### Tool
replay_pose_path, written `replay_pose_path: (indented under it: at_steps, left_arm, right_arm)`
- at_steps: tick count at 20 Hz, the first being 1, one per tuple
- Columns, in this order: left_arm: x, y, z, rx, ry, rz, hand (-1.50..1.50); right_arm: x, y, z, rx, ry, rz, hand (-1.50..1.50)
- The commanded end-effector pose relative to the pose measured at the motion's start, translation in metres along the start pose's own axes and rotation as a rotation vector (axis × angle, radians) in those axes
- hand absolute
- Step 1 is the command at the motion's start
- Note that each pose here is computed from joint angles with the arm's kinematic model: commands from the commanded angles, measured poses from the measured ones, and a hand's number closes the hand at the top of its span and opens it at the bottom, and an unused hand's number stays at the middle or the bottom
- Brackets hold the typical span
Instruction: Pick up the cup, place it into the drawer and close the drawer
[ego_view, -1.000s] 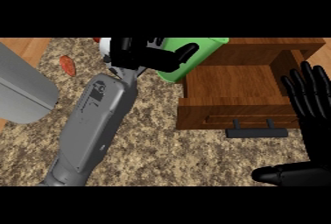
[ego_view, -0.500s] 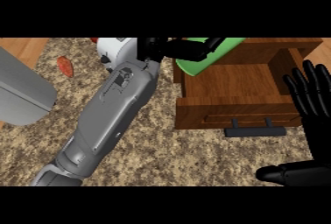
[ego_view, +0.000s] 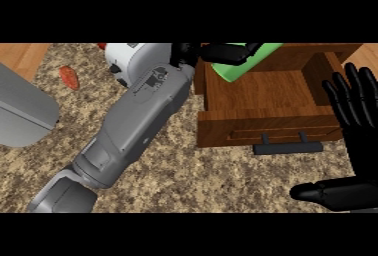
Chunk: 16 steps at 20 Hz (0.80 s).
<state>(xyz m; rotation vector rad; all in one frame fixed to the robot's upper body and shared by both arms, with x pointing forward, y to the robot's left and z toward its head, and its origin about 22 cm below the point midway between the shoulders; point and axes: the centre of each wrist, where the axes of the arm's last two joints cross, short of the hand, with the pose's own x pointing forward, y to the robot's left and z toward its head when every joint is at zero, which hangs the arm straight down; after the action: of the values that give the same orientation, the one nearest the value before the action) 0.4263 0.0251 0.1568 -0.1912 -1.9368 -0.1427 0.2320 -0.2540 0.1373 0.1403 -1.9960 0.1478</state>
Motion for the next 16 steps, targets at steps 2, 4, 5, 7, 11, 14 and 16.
replay_pose_path:
  at_steps: [2, 4, 5, 7, 11, 14, 16]
  left_arm:
    - [-0.013, -0.002, -0.002, -0.013, 0.042, -0.079, 1.5]
    - [-0.024, -0.007, 0.01, -0.027, 0.038, -0.103, 1.5]
    - [-0.009, -0.01, -0.003, -0.029, 0.029, -0.107, 1.5]
    - [-0.018, -0.006, -0.001, -0.025, 0.043, -0.137, 1.5]
    - [-0.018, -0.011, 0.0, -0.034, 0.066, -0.201, 1.5]
    - [-0.015, -0.012, -0.005, -0.053, 0.082, -0.267, 1.5]
    - [-0.021, -0.013, 0.0, -0.051, 0.076, -0.299, -1.5]
  right_arm:
    - [-0.003, -0.006, 0.003, 0.008, -0.011, -0.001, -1.5]
    - [-0.009, -0.004, -0.01, 0.022, -0.008, -0.008, -1.5]
    - [-0.007, 0.006, -0.001, 0.042, 0.003, -0.028, -1.5]
    - [-0.006, 0.01, -0.009, 0.064, -0.018, -0.015, -1.5]
    - [-0.001, 0.012, -0.014, 0.063, -0.019, -0.022, -1.5]
    - [-0.003, 0.006, -0.007, 0.071, -0.014, -0.037, -1.5]
    - [-0.011, 0.015, -0.008, 0.062, -0.021, -0.037, -1.5]
